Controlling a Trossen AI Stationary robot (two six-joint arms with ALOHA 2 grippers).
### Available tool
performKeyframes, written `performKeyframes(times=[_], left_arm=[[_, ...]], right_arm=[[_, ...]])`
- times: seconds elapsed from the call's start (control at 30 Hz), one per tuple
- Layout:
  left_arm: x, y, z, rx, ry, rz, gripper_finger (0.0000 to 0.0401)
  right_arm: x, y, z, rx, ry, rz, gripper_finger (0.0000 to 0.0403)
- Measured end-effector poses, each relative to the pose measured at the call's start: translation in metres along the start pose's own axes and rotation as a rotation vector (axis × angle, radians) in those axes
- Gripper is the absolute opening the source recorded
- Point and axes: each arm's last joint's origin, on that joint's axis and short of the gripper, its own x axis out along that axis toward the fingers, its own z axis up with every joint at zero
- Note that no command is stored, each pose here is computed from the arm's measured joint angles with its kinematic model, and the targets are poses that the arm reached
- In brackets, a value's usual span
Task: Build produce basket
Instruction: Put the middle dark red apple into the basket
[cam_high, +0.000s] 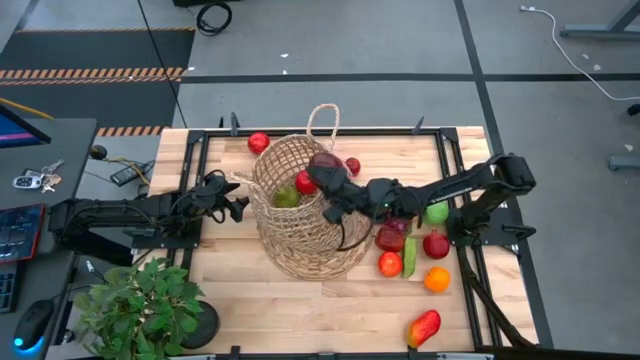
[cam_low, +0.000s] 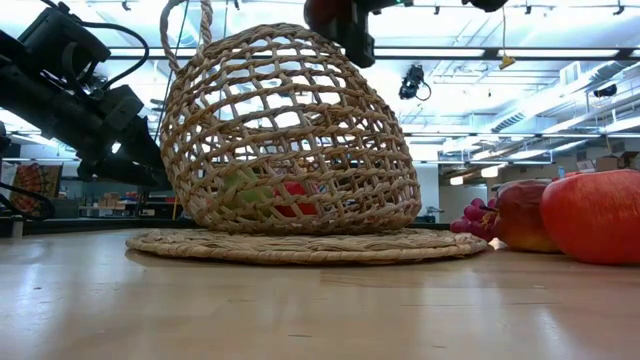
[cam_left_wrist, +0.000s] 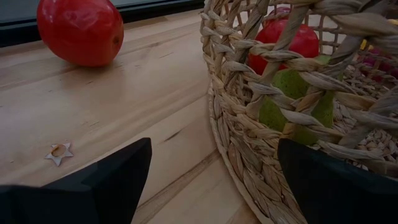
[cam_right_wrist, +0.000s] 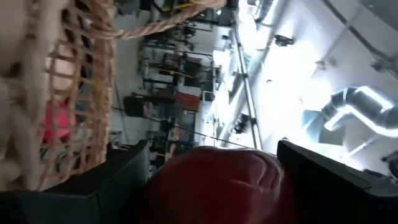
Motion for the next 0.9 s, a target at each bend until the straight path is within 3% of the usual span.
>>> performKeyframes(times=[0.2,0.3,0.43,0.63,0.8,0.9], left_arm=[[0.0,0.0,0.0,0.0,0.0,0.0,0.0357],[0.0,0.0,0.0,0.0,0.0,0.0,0.0357],[0.0,0.0,0.0,0.0,0.0,0.0,0.0357],[0.0,0.0,0.0,0.0,0.0,0.0,0.0357],[0.0,0.0,0.0,0.0,0.0,0.0,0.0357],[0.0,0.0,0.0,0.0,0.0,0.0,0.0357]], right_arm=[[0.0,-0.003,-0.001,-0.007,-0.005,-0.026,0.0349],[-0.001,-0.008,-0.001,0.047,-0.028,-0.07,0.0349],[0.001,-0.019,-0.006,0.249,-0.144,-0.197,0.0349],[0.007,-0.035,-0.028,0.65,-0.245,-0.37,0.0349],[0.017,-0.03,-0.045,0.875,-0.214,-0.339,0.0349],[0.031,-0.028,-0.052,0.954,-0.147,-0.223,0.0349]])
